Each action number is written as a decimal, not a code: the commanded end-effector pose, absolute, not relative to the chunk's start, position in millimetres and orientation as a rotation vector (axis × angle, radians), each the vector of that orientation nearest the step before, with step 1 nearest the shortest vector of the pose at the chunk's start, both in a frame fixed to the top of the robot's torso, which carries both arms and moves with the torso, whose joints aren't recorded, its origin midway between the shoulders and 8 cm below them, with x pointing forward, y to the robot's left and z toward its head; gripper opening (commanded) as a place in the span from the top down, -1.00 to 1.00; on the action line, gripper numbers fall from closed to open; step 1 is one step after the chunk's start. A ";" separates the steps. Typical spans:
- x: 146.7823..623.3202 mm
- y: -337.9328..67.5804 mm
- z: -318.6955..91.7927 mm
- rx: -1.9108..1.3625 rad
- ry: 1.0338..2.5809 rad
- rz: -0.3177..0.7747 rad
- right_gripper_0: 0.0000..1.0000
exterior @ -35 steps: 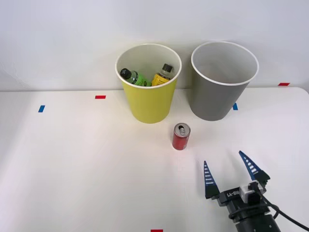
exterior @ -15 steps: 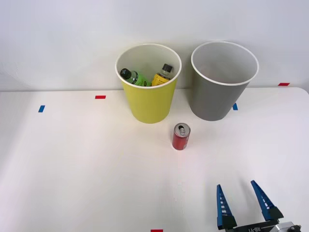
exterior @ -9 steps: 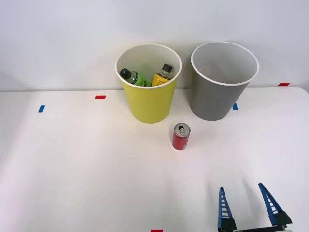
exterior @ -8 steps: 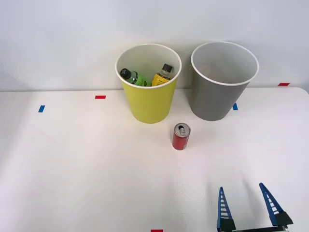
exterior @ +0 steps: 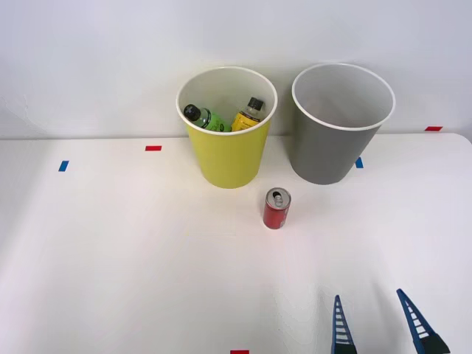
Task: Put cans in the gray bin, plastic bottles in the light green bin
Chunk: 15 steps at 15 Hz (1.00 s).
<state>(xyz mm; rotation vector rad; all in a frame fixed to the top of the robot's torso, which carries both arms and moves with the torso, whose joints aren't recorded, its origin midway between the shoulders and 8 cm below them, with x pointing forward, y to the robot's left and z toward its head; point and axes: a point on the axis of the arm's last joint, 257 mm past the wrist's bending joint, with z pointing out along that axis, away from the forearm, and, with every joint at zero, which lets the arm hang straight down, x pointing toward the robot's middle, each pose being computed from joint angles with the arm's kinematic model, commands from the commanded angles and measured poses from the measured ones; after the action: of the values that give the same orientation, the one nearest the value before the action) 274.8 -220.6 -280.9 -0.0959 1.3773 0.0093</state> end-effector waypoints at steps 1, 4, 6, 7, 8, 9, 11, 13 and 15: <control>274.8 -220.6 -281.1 -0.099 1.378 0.009 -1.00; 274.8 -220.6 -281.1 -0.099 1.378 0.009 -1.00; 274.8 -220.6 -281.1 -0.099 1.378 0.009 -1.00; 274.8 -220.6 -281.1 -0.099 1.378 0.009 -1.00; 274.8 -220.6 -281.1 -0.099 1.378 0.009 -1.00; 274.8 -220.6 -281.1 -0.099 1.378 0.009 -1.00; 274.8 -220.6 -281.1 -0.099 1.378 0.009 -1.00; 274.8 -220.6 -281.1 -0.099 1.378 0.009 -1.00; 274.8 -220.6 -281.1 -0.099 1.378 0.009 -1.00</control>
<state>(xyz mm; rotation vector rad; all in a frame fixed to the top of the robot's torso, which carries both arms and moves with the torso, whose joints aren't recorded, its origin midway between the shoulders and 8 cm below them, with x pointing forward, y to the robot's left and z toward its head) 274.7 -220.7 -281.1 -0.0984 1.3781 0.0087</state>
